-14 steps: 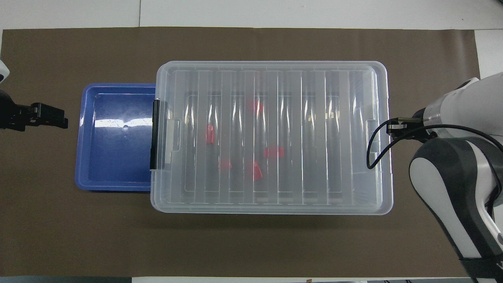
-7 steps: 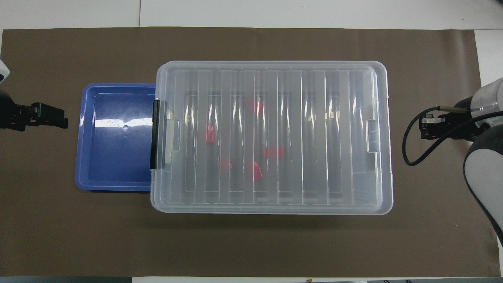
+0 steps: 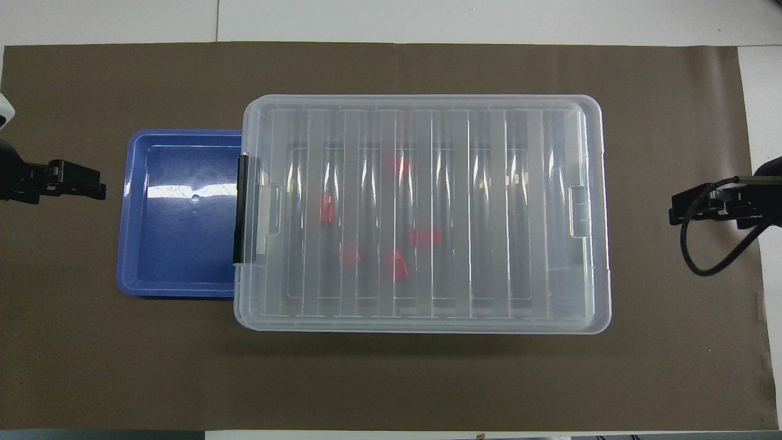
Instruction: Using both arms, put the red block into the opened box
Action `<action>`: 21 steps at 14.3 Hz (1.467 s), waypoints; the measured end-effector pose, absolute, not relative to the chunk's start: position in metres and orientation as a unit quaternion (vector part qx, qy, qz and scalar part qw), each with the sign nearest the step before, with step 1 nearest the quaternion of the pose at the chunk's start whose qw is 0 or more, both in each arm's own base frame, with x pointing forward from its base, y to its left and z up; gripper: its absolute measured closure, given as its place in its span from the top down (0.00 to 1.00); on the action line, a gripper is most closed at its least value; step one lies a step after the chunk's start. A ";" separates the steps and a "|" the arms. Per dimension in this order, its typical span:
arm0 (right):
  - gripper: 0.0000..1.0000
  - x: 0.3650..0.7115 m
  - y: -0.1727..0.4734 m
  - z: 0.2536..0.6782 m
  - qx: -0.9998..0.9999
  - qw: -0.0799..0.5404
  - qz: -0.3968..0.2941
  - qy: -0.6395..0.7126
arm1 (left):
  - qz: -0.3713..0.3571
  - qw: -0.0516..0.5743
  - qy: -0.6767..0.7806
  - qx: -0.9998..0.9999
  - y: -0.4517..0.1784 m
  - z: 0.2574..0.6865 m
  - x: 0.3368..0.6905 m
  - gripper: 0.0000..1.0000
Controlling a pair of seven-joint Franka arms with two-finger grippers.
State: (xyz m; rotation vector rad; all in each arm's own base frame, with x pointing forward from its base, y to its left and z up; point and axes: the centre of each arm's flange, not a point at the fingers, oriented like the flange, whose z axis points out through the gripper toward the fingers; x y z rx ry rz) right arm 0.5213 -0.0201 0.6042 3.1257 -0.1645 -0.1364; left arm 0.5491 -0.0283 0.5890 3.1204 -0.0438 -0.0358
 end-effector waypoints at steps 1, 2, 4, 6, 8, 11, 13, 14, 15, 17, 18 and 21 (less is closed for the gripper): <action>1.00 0.521 -0.021 0.608 0.998 0.004 -0.042 -0.053 | -0.011 0.010 -0.014 1.000 -0.028 0.589 0.549 1.00; 1.00 0.520 -0.021 0.612 0.998 0.004 -0.042 -0.053 | -0.011 0.010 -0.014 1.000 -0.028 0.589 0.549 1.00; 1.00 0.519 -0.020 0.618 0.998 0.004 -0.042 -0.049 | -0.011 0.010 -0.014 1.000 -0.028 0.589 0.549 1.00; 1.00 0.519 -0.021 0.617 0.998 0.004 -0.045 -0.044 | -0.011 0.010 -0.014 1.000 -0.028 0.589 0.549 1.00; 1.00 0.521 -0.027 0.611 0.998 0.002 -0.052 -0.046 | -0.011 0.010 -0.014 1.000 -0.028 0.589 0.549 1.00; 1.00 0.526 -0.030 0.603 0.997 0.001 -0.059 -0.046 | -0.011 0.010 -0.014 1.000 -0.028 0.589 0.549 1.00; 1.00 0.526 -0.033 0.605 0.997 0.000 -0.057 -0.048 | -0.011 0.010 -0.014 1.000 -0.028 0.589 0.549 1.00; 1.00 0.526 -0.036 0.607 0.997 0.000 -0.057 -0.051 | -0.011 0.010 -0.014 1.000 -0.028 0.589 0.549 1.00; 1.00 0.525 -0.040 0.610 0.997 -0.001 -0.057 -0.054 | -0.011 0.010 -0.014 1.000 -0.028 0.589 0.549 1.00; 1.00 0.522 -0.050 0.612 0.996 -0.002 -0.060 -0.063 | -0.011 0.010 -0.014 1.000 -0.028 0.589 0.549 1.00; 1.00 0.522 -0.054 0.612 0.996 -0.003 -0.061 -0.066 | -0.011 0.010 -0.014 1.000 -0.028 0.589 0.549 1.00; 1.00 0.521 -0.055 0.612 0.996 -0.003 -0.062 -0.067 | -0.011 0.010 -0.014 1.000 -0.028 0.589 0.549 1.00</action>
